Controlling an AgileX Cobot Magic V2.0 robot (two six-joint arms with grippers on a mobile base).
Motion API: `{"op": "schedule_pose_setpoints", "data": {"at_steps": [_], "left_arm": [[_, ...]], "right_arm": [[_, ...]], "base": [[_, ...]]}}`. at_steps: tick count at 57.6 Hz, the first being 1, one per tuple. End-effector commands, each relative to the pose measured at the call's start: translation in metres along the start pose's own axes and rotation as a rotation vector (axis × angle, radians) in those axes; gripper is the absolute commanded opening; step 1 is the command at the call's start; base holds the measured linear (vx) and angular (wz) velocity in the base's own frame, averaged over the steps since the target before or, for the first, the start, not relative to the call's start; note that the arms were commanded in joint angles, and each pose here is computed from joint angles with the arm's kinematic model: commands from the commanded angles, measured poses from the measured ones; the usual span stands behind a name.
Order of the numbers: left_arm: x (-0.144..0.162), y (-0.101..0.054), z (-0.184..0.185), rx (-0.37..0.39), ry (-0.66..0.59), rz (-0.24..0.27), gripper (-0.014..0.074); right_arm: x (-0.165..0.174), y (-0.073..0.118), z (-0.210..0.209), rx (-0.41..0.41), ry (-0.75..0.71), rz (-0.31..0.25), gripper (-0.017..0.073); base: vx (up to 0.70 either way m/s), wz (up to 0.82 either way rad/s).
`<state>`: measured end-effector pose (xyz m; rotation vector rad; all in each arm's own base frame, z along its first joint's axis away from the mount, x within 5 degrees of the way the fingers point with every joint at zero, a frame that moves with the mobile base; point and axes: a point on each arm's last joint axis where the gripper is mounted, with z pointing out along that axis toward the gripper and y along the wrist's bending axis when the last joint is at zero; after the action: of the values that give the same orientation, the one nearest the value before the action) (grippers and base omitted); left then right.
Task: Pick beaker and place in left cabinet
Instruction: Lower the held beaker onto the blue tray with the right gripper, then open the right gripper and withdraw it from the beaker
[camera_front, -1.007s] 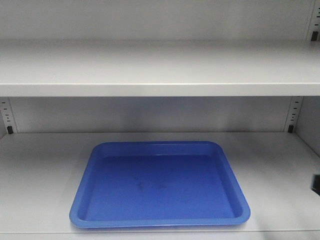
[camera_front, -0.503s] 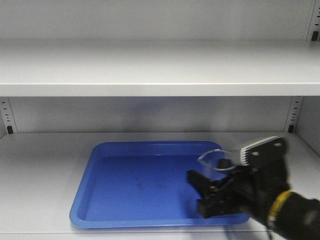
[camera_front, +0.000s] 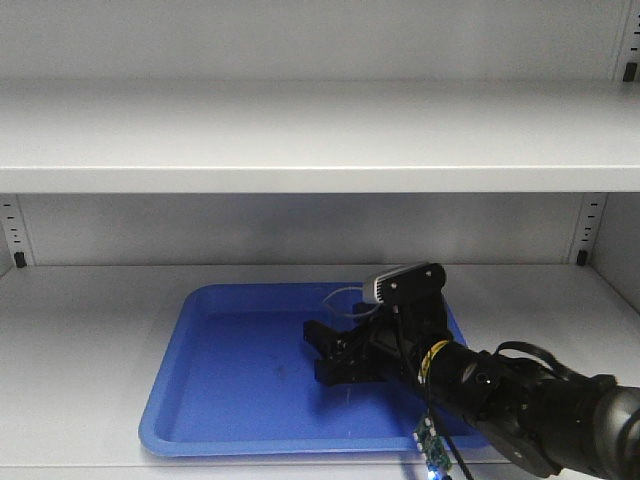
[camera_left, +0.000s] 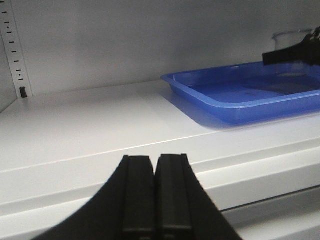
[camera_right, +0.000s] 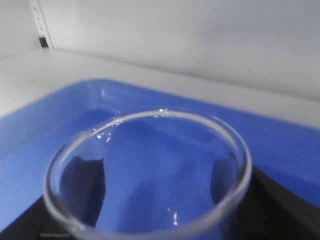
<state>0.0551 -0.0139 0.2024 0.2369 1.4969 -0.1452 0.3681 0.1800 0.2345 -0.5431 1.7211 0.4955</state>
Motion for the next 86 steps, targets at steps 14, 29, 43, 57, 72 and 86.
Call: {"op": "schedule_pose_setpoints", "data": {"at_steps": [14,29,43,57,72,86], "left_arm": [[-0.003,0.0,-0.001,-0.003,-0.085,-0.012,0.0001],[-0.003,0.0,-0.001,-0.003,-0.085,-0.012,0.0001],[-0.003,0.0,-0.001,-0.003,-0.085,-0.012,0.0001],[-0.003,0.0,-0.001,-0.003,-0.085,-0.012,0.0001],[-0.003,0.0,-0.001,-0.003,-0.085,-0.012,0.0001],[-0.003,0.0,-0.001,-0.003,-0.085,-0.012,0.0001]], "right_arm": [[-0.032,0.003,-0.005,-0.035,-0.153,-0.011,0.0095],[-0.032,0.003,-0.005,-0.034,-0.151,-0.007,0.0335],[-0.032,0.003,-0.005,-0.034,-0.15,-0.007,0.0579],[-0.04,0.004,-0.01,-0.03,-0.166,-0.013,0.0626],[-0.074,0.009,-0.034,-0.024,-0.247,-0.04,0.0599],[-0.099,0.013,-0.057,-0.001,-0.287,-0.064,0.0552]], "base": [[0.0,0.0],[0.0,0.0],[0.0,0.0],[0.0,0.0],[0.0,0.0],[0.0,0.0]]}}
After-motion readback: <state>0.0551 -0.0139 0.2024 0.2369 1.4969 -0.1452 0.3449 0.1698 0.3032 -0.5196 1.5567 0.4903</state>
